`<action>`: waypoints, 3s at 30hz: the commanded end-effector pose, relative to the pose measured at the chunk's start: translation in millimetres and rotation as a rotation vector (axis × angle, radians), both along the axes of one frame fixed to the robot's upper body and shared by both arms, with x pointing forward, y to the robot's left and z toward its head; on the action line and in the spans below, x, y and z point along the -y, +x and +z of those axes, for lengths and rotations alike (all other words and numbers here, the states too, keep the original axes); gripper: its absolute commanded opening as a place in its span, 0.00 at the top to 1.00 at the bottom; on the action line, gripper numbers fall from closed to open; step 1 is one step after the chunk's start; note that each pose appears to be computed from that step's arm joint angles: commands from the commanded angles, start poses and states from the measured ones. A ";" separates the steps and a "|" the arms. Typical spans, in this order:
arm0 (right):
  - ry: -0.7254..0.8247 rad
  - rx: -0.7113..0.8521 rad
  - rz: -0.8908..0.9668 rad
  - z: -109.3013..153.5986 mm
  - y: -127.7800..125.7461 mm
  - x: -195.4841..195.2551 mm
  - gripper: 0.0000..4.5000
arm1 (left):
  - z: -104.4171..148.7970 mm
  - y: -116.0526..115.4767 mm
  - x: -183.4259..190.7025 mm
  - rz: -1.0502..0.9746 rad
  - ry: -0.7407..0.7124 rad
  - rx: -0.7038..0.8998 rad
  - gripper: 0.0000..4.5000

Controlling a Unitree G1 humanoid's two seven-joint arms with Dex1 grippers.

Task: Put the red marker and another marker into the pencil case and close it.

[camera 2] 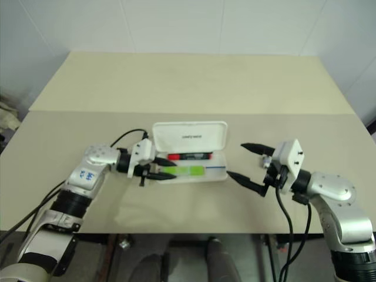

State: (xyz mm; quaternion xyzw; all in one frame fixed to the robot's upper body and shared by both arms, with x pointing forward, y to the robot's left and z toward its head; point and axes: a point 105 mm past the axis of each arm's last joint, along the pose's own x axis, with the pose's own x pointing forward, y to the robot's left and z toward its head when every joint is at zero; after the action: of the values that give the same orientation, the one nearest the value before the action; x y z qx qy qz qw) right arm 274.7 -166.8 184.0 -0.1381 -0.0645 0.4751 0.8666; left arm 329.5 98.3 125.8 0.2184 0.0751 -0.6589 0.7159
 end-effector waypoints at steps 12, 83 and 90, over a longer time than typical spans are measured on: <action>0.027 0.031 0.030 6.6 -3.6 -8.9 0.00 | 11.3 -10.3 12.4 -0.066 -0.057 0.051 0.01; -0.094 -0.031 0.229 -12.3 54.5 -14.0 0.91 | 84.9 -61.6 -66.1 0.197 -0.254 0.185 0.00; -0.181 -0.082 0.495 -17.6 40.9 -52.5 0.91 | 77.9 -68.1 -64.6 0.215 -0.249 0.172 0.00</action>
State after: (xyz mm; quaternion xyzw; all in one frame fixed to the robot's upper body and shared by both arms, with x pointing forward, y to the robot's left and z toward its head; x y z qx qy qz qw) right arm 318.8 -118.2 160.1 -0.1691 -0.0103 0.6655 0.7269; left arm 265.7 163.8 193.8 0.1565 -0.0268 -0.5638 0.8105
